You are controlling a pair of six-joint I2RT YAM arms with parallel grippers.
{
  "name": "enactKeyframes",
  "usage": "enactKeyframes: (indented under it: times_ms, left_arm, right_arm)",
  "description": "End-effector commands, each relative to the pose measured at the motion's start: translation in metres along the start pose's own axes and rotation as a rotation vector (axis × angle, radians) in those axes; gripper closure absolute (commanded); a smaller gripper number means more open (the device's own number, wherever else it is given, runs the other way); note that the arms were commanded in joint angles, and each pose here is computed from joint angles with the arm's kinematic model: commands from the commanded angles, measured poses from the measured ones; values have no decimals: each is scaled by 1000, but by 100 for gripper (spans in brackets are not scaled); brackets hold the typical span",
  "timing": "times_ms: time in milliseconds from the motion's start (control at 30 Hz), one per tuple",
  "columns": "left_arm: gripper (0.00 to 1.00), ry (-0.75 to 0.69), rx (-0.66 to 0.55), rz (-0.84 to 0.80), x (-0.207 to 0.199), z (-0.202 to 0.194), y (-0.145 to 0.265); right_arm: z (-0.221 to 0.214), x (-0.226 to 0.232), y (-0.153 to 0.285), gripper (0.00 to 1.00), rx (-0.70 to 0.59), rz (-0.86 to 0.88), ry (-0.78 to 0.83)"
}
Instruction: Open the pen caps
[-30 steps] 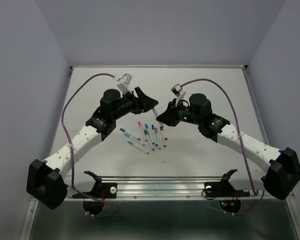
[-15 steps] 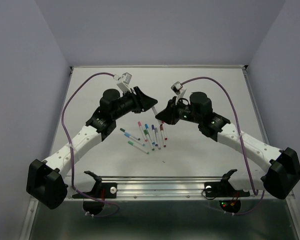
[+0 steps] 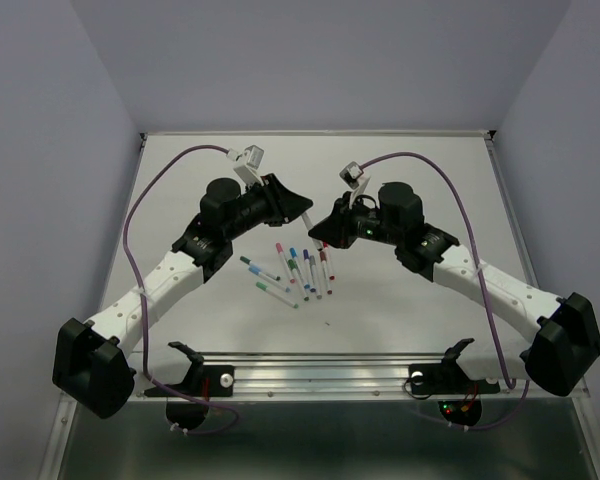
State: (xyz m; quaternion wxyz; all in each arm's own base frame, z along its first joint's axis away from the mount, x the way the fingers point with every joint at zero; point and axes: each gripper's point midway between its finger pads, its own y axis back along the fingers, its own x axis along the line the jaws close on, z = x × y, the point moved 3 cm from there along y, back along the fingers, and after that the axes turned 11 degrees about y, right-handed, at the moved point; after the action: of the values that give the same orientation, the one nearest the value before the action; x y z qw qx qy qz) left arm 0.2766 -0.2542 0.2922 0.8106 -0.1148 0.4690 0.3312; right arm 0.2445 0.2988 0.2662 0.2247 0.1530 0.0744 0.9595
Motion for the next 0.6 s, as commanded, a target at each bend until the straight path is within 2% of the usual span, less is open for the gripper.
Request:
enactKeyframes:
  times_ms: [0,100,267,333,567]
  left_arm:
    - [68,-40,-60,-74,-25,15,6]
    - [78,-36,-63,-62,-23,15,6]
    - [100,-37,-54,-64,-22,13,4]
    - [100,-34,-55,-61,-21,14,4]
    - [100,-10,-68,-80,-24,13,5]
  right_arm:
    - [20,10,-1,99,-56,54,59]
    - [17,9,-2,99,-49,54,59]
    - [20,8,-3,99,-53,52,61]
    - [20,7,-4,99,-54,46,64]
    - [24,0,-15,81,-53,32,78]
